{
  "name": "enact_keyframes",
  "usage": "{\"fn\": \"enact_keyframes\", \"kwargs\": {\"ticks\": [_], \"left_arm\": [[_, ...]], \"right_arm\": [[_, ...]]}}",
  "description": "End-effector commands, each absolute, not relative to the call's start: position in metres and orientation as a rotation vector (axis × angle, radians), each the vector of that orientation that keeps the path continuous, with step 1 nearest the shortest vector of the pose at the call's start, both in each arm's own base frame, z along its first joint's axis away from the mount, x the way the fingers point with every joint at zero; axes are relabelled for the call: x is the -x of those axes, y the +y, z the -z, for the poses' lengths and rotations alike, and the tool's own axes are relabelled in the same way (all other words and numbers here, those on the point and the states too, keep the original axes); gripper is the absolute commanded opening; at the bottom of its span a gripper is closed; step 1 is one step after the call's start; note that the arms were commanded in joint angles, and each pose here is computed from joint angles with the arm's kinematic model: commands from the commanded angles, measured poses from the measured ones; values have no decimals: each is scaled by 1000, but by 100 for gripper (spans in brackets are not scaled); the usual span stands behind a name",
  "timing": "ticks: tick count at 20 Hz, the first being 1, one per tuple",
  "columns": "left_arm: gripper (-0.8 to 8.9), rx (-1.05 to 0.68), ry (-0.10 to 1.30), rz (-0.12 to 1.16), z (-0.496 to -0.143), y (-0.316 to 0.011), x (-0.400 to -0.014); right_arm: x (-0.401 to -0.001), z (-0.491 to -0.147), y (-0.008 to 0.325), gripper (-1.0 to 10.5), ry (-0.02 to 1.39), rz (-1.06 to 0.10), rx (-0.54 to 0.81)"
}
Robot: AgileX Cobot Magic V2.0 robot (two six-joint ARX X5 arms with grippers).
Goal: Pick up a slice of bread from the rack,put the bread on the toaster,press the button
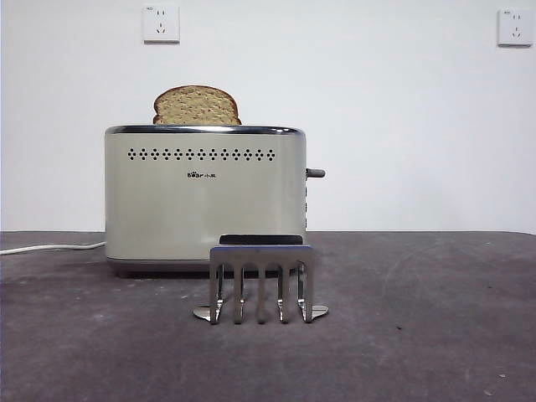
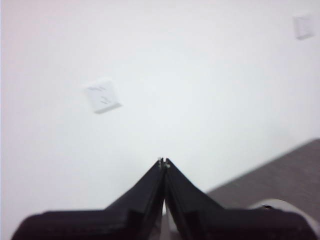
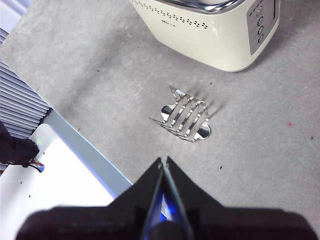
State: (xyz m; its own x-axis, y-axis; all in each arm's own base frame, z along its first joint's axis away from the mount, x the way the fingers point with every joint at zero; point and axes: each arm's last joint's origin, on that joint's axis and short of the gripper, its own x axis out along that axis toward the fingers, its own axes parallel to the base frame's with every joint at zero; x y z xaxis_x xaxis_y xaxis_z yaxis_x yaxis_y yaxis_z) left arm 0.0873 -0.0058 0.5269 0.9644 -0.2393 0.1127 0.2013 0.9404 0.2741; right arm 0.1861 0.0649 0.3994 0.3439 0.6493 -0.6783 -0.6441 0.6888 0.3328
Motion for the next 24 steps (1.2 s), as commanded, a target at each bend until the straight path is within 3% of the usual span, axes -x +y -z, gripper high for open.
{"fn": "enact_keyframes", "kwargs": {"ticks": [1,4,12,17,24], "left_arm": [[-4,-254,-140,143,-484,-1,-88],[-4,-250,-137,80,-423,3,-89],[-4,-232,-47,84,-284,3,-91],[-4,-225,12,62,-224,4,-91],[-4,-215,85,73,-167,4,-94]], "right_arm": [[-187,-397,65,1,888,-842,1],[-187,-397,65,1,888,-842,1],[-187,-397,65,1,888,-842,1],[-187,-397,65,1,888,-842,1],[-187,-397,65,1,888,-842,1]]}}
